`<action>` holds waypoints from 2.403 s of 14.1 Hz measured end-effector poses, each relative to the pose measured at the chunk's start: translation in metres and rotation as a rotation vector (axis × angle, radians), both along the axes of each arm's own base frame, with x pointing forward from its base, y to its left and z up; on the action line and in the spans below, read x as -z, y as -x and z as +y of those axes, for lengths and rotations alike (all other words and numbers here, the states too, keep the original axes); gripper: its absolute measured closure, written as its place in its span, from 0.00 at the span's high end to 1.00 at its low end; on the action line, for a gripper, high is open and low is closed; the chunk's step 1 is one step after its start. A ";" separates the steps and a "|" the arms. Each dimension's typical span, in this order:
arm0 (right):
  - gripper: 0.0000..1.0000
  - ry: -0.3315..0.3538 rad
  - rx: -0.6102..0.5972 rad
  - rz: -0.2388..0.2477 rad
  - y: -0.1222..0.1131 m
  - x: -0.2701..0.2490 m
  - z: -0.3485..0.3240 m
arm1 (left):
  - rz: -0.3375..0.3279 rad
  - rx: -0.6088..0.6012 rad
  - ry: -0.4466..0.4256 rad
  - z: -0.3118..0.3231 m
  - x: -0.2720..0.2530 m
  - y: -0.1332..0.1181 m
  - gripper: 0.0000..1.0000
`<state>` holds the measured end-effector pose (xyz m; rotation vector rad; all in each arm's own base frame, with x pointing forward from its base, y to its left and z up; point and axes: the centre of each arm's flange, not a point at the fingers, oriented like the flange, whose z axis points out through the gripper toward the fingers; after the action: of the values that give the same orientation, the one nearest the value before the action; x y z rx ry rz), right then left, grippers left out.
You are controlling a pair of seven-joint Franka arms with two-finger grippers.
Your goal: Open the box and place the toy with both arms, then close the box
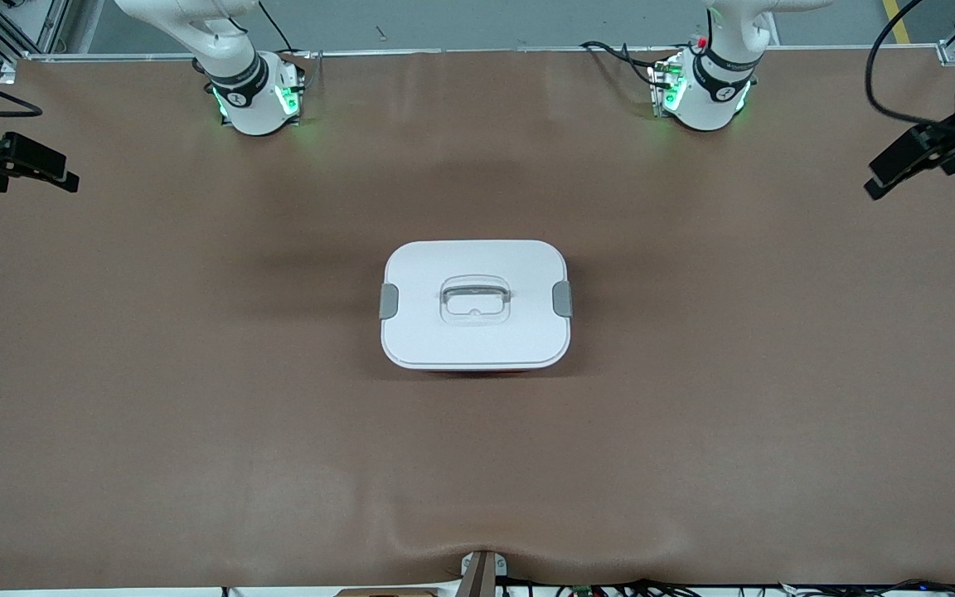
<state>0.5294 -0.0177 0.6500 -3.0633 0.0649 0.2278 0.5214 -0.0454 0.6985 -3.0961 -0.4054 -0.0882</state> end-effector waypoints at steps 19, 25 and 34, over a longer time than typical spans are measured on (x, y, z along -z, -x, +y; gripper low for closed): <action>1.00 0.001 0.001 -0.001 0.000 0.000 -0.001 | 0.073 0.193 0.082 0.030 0.028 -0.003 1.00; 1.00 0.001 0.001 -0.001 0.000 0.000 -0.001 | 0.078 0.195 0.083 0.029 0.030 -0.004 1.00; 1.00 0.001 0.001 -0.001 0.000 0.000 -0.001 | 0.097 0.187 0.085 0.033 0.042 -0.014 1.00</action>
<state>0.5295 -0.0184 0.6503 -3.0644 0.0669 0.2257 0.5357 -0.0123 0.6569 -3.1974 -0.1198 0.0785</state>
